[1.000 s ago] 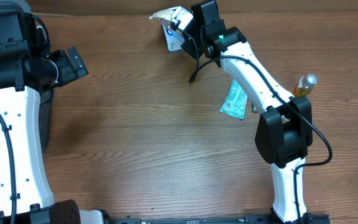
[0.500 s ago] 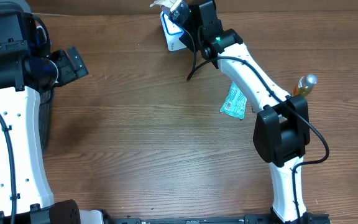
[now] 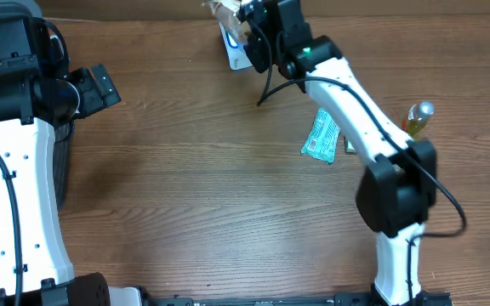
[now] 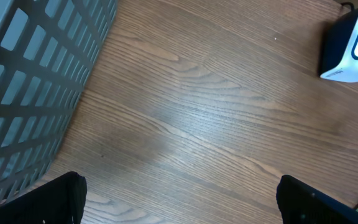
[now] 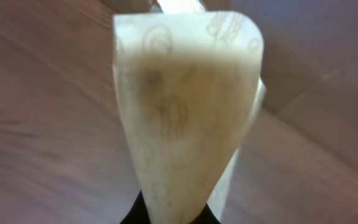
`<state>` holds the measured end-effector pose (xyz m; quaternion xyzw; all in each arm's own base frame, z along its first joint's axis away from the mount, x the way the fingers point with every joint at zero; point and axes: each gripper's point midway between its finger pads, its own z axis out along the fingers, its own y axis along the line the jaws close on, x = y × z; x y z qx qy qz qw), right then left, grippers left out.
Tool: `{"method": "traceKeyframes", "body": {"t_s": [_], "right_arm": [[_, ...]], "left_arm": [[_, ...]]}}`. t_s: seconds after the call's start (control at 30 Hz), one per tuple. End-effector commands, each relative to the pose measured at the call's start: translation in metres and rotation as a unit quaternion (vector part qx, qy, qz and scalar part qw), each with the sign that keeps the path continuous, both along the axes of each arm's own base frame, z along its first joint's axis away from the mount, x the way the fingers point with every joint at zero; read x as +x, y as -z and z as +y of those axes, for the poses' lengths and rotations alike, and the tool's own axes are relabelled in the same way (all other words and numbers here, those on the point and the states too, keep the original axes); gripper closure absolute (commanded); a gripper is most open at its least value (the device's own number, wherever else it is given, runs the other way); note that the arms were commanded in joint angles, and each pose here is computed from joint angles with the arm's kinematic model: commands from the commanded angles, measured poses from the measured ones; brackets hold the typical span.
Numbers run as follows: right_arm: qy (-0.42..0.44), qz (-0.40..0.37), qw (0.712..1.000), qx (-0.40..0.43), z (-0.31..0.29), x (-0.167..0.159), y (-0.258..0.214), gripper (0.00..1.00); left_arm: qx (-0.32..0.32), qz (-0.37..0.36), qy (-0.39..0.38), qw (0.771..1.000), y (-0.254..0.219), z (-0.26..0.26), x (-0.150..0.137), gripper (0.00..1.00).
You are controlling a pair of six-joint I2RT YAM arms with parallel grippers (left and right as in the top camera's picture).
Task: Scan the item barcode
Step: 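Bring the Pantree bag down to table center with the right gripper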
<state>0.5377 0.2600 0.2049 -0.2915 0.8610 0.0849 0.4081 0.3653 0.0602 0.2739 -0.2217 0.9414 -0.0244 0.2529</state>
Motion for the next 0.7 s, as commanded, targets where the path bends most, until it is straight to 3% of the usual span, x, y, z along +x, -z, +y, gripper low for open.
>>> {"method": "traceKeyframes", "body": {"t_s": [0.0, 0.2, 0.33, 0.67], "right_arm": [[-0.008, 0.032, 0.994, 0.104, 0.007, -0.049, -0.076, 0.96], [-0.042, 0.260, 0.957, 0.123, 0.011, -0.135, -0.030, 0.96], [-0.032, 0.367, 0.924, 0.101, 0.000, -0.178, -0.010, 0.96], [-0.015, 0.429, 0.900, 0.074, -0.012, -0.207, 0.000, 0.96]], "left_arm": [[0.003, -0.002, 0.006, 1.000, -0.002, -0.001, 0.001, 0.00], [0.003, -0.002, 0.006, 1.000, -0.002, -0.001, 0.001, 0.00], [0.003, -0.002, 0.006, 1.000, -0.002, -0.001, 0.001, 0.00], [0.003, -0.002, 0.006, 1.000, -0.002, -0.001, 0.001, 0.00]]}}
